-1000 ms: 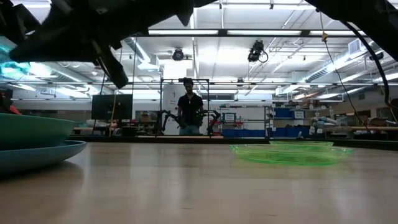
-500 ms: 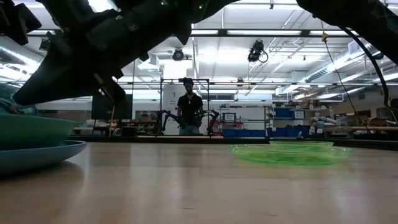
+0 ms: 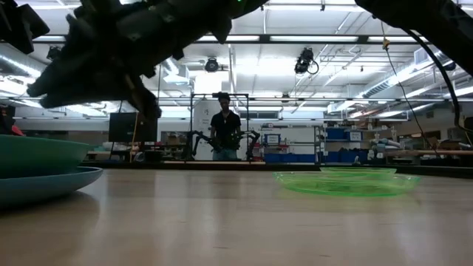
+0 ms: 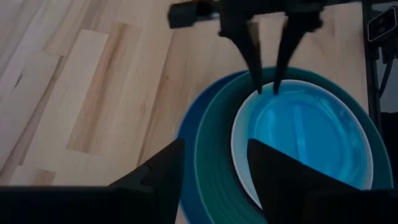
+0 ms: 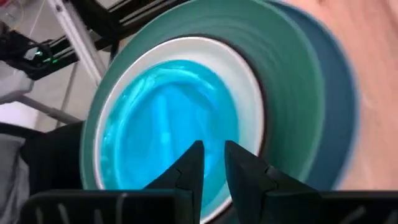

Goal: Stack plastic plates
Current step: Stack the bottom light green plate on top of the light blue plate

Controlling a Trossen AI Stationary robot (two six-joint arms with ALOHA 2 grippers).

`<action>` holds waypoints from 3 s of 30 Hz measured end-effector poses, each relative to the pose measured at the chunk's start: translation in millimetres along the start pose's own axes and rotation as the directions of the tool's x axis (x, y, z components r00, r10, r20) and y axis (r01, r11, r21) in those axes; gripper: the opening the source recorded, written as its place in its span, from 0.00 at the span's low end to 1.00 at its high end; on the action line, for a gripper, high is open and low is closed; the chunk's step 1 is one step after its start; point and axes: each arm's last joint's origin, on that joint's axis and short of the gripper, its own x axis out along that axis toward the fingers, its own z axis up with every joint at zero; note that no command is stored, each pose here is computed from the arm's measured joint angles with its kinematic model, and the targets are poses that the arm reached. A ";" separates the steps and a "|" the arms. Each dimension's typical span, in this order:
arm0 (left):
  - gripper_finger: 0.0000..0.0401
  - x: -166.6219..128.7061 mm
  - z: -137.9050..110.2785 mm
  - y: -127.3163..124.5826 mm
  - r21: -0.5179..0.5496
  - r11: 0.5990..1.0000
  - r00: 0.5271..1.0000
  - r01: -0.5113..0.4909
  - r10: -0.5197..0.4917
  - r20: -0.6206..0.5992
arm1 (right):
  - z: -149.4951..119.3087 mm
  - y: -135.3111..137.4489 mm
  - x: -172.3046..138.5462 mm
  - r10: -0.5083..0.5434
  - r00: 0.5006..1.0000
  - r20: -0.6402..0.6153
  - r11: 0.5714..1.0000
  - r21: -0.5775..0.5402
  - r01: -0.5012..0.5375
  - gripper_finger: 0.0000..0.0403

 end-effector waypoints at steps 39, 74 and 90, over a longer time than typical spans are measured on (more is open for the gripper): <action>0.45 0.0 -0.1 1.0 0.009 1.000 1.000 -0.017 0.017 0.010 | -44.4 -61.0 -97.8 -0.493 0.499 -0.713 0.857 -0.497 0.136 0.18; 0.45 0.0 -0.2 1.2 0.016 1.000 1.000 -0.019 0.019 0.009 | -79.3 -88.3 -82.8 -0.403 0.451 -0.796 0.891 -0.455 -0.007 0.27; 0.45 0.0 -0.2 1.2 0.014 1.000 1.000 -0.019 0.019 0.009 | -76.0 -83.7 -87.3 -0.352 0.444 -0.824 0.925 -0.378 0.033 0.06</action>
